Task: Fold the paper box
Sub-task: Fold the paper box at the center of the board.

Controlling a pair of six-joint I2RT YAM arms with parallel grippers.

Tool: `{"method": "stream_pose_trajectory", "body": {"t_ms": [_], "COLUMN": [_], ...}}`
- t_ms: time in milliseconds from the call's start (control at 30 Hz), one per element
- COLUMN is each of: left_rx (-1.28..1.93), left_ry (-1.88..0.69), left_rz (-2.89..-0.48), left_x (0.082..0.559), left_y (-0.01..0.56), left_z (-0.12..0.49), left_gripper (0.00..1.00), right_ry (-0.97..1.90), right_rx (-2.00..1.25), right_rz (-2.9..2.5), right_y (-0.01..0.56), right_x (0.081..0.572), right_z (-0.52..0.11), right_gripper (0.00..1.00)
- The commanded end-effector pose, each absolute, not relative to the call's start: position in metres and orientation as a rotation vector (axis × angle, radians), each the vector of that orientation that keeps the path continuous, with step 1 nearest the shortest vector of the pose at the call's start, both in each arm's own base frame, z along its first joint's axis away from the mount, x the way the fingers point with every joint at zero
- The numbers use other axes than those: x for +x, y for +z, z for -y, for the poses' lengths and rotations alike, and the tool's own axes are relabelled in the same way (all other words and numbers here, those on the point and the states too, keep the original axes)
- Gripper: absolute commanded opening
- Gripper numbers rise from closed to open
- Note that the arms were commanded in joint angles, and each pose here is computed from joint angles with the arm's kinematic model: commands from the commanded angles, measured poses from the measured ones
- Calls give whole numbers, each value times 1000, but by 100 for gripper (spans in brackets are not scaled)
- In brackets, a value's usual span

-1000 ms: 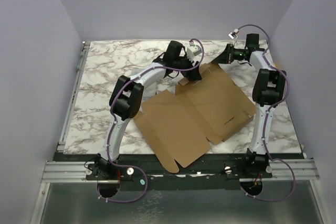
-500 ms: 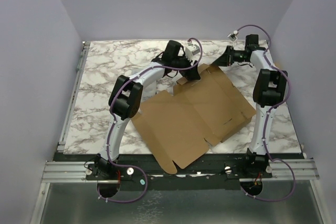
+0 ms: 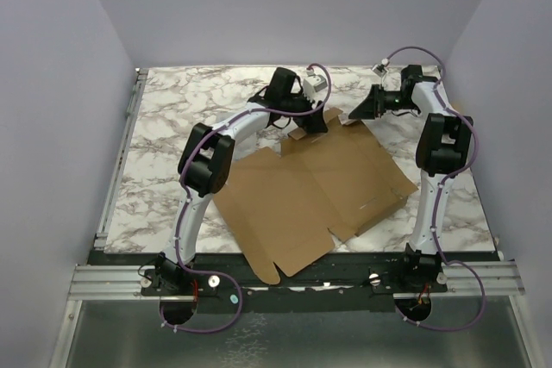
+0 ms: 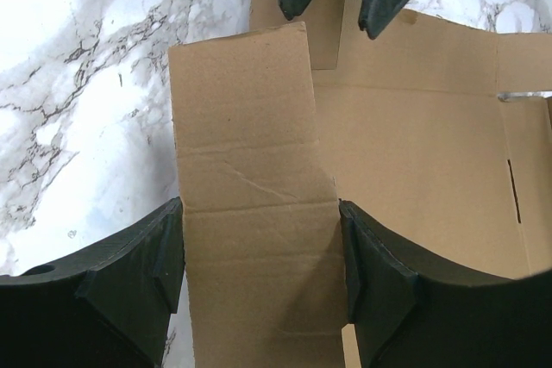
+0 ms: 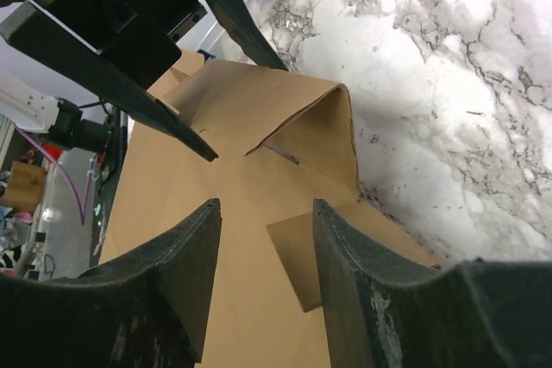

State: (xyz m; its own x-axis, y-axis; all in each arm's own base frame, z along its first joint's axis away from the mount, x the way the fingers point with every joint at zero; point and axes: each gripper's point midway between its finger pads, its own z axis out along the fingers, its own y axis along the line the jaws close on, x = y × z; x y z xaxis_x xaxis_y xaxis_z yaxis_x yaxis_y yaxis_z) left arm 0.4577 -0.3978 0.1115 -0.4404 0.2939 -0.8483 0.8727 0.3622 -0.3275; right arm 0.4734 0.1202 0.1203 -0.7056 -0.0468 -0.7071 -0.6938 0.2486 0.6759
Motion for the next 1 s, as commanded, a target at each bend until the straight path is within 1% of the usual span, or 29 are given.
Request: {"method": "stream_pose_trajectory", "body": {"t_ms": [0,67,200,333,467,700,967], "left_rx": [1022,1026,1034,1041,1035,1049,1045], "left_ry": [-1094,-1104,-1105,-1114,-1119,-1084,-1046], "left_rz": [-1881,-1883,-1882,-1881,-1879,-1841,-1876], "left_x": [454,451,446,443,441,438,429], "left_y": [124,124,125,125,130,147,140], "left_z": [398,398,397,397,399,398,392], "left_gripper": [28,28,28,29,29,29,28], "right_ry": [1520,1497,1400,1261,1216,1195,1226], "right_rx": [-655,-633,-601,-584,-555,-618,-625], "right_rz": [-1998,-2046,-2125,-2213,-2238,-2219,-2180], "right_y": [116,109,98,87,82,83,92], "right_x": [461,461,466,471,470,458,458], "right_z": [-120,-118,-112,-102,-100,-103,-107], "right_gripper": [50,47,35,30,29,30,31]}}
